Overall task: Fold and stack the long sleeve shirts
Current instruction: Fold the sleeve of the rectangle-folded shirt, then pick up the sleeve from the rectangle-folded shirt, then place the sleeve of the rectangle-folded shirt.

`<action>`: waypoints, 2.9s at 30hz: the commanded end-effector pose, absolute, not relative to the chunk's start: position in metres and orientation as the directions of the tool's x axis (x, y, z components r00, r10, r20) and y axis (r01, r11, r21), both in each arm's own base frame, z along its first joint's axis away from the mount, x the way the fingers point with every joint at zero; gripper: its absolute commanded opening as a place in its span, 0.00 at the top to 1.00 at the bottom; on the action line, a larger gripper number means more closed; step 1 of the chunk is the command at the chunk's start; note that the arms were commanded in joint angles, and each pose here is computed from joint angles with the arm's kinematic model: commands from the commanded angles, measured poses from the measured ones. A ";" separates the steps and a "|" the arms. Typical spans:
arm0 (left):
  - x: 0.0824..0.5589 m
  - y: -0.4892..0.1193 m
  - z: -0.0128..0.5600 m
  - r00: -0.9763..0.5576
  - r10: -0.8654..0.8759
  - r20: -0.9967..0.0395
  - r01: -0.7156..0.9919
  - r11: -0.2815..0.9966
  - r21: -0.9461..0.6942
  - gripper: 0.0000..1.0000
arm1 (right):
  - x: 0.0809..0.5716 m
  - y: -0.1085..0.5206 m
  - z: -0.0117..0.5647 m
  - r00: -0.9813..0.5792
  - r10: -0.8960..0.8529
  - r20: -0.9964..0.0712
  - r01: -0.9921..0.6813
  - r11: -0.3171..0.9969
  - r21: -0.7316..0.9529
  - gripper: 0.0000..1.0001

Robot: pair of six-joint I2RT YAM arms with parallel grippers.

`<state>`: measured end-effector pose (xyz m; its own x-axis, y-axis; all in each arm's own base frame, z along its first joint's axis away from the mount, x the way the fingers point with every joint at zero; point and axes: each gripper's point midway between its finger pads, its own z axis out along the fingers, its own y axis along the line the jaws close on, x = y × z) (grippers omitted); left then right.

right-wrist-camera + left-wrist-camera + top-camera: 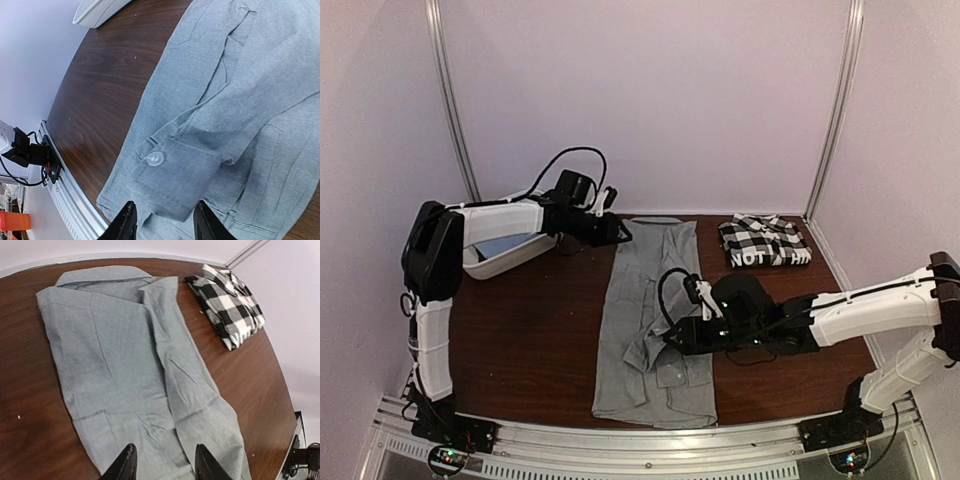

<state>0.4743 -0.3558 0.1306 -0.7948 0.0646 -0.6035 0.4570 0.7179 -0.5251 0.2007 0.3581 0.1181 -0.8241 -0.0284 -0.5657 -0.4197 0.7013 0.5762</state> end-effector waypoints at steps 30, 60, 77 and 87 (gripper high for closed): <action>0.200 -0.405 0.070 -0.829 0.370 -0.420 0.557 0.623 -0.549 0.54 | 0.194 0.341 0.074 -0.798 -0.193 -0.570 -0.408 0.871 0.275 0.48; 0.195 -0.395 0.109 -0.781 0.373 -0.501 0.594 0.692 -0.410 1.00 | 0.185 0.348 0.096 -0.800 -0.182 -0.572 -0.417 0.854 0.312 0.96; 0.157 -0.321 0.095 -0.801 0.464 -0.378 0.582 0.750 -0.315 0.91 | 0.138 0.398 0.092 -0.820 -0.372 -0.436 -0.548 0.730 0.408 0.68; 0.174 -0.318 0.113 -0.820 0.341 -0.459 0.519 0.782 -0.345 0.39 | 0.214 0.358 0.147 -0.805 -0.126 -0.580 -0.429 0.799 0.421 0.42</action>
